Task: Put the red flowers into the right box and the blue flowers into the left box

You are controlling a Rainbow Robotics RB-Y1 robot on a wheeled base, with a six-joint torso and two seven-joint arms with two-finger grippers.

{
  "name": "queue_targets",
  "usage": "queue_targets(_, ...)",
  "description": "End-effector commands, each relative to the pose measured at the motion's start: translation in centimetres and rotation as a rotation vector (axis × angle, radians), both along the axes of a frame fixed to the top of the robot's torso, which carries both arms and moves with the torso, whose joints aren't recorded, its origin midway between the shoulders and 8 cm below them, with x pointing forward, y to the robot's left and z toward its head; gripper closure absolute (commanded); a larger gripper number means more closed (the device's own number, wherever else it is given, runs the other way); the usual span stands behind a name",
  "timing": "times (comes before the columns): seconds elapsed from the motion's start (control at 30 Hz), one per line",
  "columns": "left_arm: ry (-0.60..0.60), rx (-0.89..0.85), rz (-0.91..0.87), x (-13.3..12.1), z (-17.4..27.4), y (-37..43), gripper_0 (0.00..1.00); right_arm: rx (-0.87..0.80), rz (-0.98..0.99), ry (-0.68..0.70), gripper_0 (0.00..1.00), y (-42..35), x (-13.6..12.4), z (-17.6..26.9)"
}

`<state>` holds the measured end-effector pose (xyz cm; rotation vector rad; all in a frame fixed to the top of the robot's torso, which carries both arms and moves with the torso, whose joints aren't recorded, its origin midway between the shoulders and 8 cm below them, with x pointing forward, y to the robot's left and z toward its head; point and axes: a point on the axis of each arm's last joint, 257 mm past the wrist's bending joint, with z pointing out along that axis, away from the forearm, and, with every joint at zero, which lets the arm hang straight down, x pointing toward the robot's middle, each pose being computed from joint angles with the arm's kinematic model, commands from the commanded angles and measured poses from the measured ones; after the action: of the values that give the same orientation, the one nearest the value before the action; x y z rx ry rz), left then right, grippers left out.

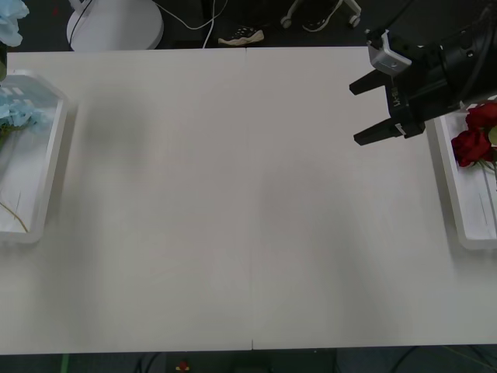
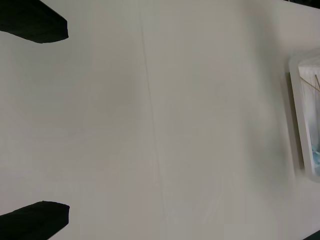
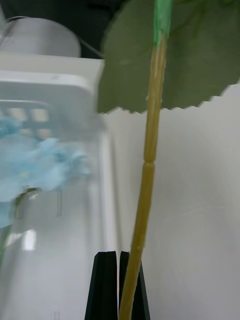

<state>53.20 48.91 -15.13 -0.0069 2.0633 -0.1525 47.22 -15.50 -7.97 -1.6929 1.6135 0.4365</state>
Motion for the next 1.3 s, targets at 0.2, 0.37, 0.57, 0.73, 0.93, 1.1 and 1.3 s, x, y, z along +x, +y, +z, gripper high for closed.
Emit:
queue_targets(0.2, 0.092, 0.276, 0.332, -5.2, 4.6, 12.8, 1.0, 0.024, -0.023, 0.056, 0.08, -1.4, -1.1, 0.0)
queue_targets(0.37, 0.237, 0.387, 0.446, -10.3, 4.5, 16.2, 1.0, 0.046, -0.044, 0.028, 0.08, -1.0, -0.1, 0.5)
queue_targets(0.57, 0.349, 0.444, 0.508, -14.6, 1.7, 17.8, 1.0, 0.085, -0.039, 0.021, 0.08, 0.1, 0.0, 1.1)
queue_targets(0.73, 0.391, 0.444, 0.506, -16.0, -1.8, 17.7, 1.0, 0.097, -0.036, 0.023, 0.08, 0.6, 0.0, 1.0)
queue_targets(0.93, 0.433, 0.4, 0.508, -16.0, -5.6, 15.7, 1.0, 0.098, -0.034, 0.025, 0.08, 0.7, 0.0, 0.9)
queue_targets(1.1, 0.446, 0.374, 0.513, -15.6, -6.7, 14.5, 1.0, 0.098, -0.034, 0.025, 0.08, 0.7, 0.0, 0.9)
queue_targets(1.3, 0.435, 0.351, 0.505, -15.1, -6.8, 14.0, 0.65, 0.098, -0.034, 0.025, 0.03, 0.7, 0.0, 0.9)
